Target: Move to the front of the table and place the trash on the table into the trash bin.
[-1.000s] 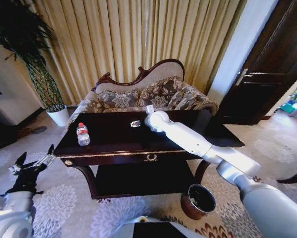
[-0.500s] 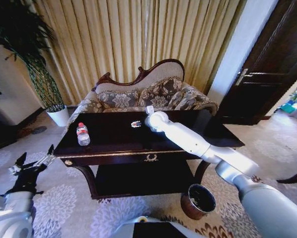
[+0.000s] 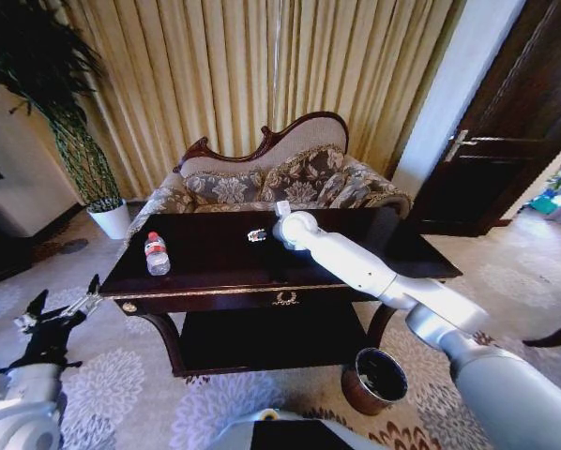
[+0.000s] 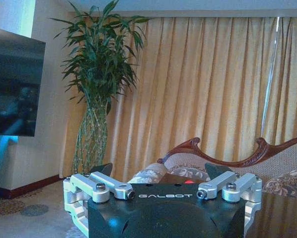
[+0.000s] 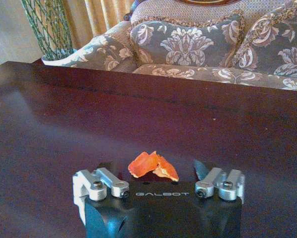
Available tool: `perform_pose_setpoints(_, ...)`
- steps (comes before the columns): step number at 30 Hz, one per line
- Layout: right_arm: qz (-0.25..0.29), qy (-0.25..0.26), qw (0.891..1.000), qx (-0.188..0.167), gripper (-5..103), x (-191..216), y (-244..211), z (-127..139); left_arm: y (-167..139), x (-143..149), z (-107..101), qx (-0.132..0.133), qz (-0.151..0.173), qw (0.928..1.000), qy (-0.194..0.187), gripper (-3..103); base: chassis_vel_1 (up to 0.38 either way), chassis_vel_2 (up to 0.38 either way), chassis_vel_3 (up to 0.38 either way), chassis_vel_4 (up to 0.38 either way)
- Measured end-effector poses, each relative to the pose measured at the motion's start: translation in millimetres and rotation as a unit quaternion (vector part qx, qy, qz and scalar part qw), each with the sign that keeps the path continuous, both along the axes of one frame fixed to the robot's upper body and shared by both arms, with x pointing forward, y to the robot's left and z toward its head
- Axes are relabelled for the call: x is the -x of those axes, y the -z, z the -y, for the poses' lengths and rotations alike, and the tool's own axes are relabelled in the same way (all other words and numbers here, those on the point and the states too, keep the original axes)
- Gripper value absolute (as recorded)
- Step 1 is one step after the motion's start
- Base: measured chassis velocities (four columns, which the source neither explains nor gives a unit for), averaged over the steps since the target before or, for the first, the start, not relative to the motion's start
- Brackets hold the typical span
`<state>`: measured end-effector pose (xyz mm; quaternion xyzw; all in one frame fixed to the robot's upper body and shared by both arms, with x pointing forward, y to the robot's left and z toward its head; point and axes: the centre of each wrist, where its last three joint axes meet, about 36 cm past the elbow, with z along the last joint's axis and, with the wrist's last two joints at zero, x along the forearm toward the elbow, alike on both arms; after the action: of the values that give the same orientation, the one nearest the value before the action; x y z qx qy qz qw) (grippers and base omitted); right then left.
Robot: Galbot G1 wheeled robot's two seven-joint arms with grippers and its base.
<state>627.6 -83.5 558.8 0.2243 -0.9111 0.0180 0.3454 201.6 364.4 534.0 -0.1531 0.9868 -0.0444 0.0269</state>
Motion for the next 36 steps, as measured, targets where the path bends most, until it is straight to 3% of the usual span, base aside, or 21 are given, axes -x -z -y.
perform_pose_setpoints(4,0.001,0.000,1.000,0.001,79,0.0,0.3,-0.1,-0.3,-0.2,-0.1,-0.001,0.000,1.0000,0.001,100,0.000,0.000,0.000,0.000)
perform_pose_setpoints(6,0.001,0.000,1.000,0.002,63,0.0,0.5,-0.2,-0.6,-0.4,-0.4,-0.002,0.000,1.0000,0.001,100,0.000,0.000,0.000,0.000)
perform_pose_setpoints(11,0.001,0.000,1.000,0.003,47,0.2,1.1,0.3,-0.7,-0.6,-0.6,-0.002,0.000,1.0000,0.002,100,0.000,0.000,0.000,0.000)
perform_pose_setpoints(14,0.001,-0.001,1.000,0.004,47,0.5,1.4,0.4,-0.7,-0.6,-0.6,-0.002,0.000,1.0000,0.002,100,0.000,0.000,0.000,0.000)
perform_pose_setpoints(16,0.001,-0.002,1.000,0.004,30,1.0,2.0,0.0,-0.3,-0.7,-1.0,-0.002,0.000,1.0000,0.002,100,0.000,0.000,0.000,0.000)
perform_pose_setpoints(18,0.000,-0.003,1.000,0.004,25,1.2,2.3,-0.1,-0.1,-0.7,-1.2,-0.002,0.000,1.0000,0.001,100,0.000,0.000,0.000,0.000)
perform_pose_setpoints(19,0.000,-0.003,1.000,0.004,14,1.4,2.7,-0.1,-0.1,-0.9,-1.3,-0.002,0.000,1.0000,0.002,100,0.000,0.000,0.000,0.000)
perform_pose_setpoints(20,0.000,-0.003,1.000,0.004,14,1.4,2.7,-0.1,-0.1,-0.9,-1.3,-0.002,0.000,1.0000,0.002,100,0.000,0.000,0.000,0.000)
perform_pose_setpoints(22,0.000,-0.003,1.000,0.005,4,1.7,4.1,-0.2,-0.3,-1.2,-1.5,-0.003,0.000,1.0000,0.002,100,0.000,0.000,0.000,0.000)
perform_pose_setpoints(36,0.000,-0.001,1.000,0.005,2,2.7,5.1,3.4,1.6,-1.8,-1.8,0.000,-0.001,1.0000,0.002,100,0.000,0.000,0.000,0.000)
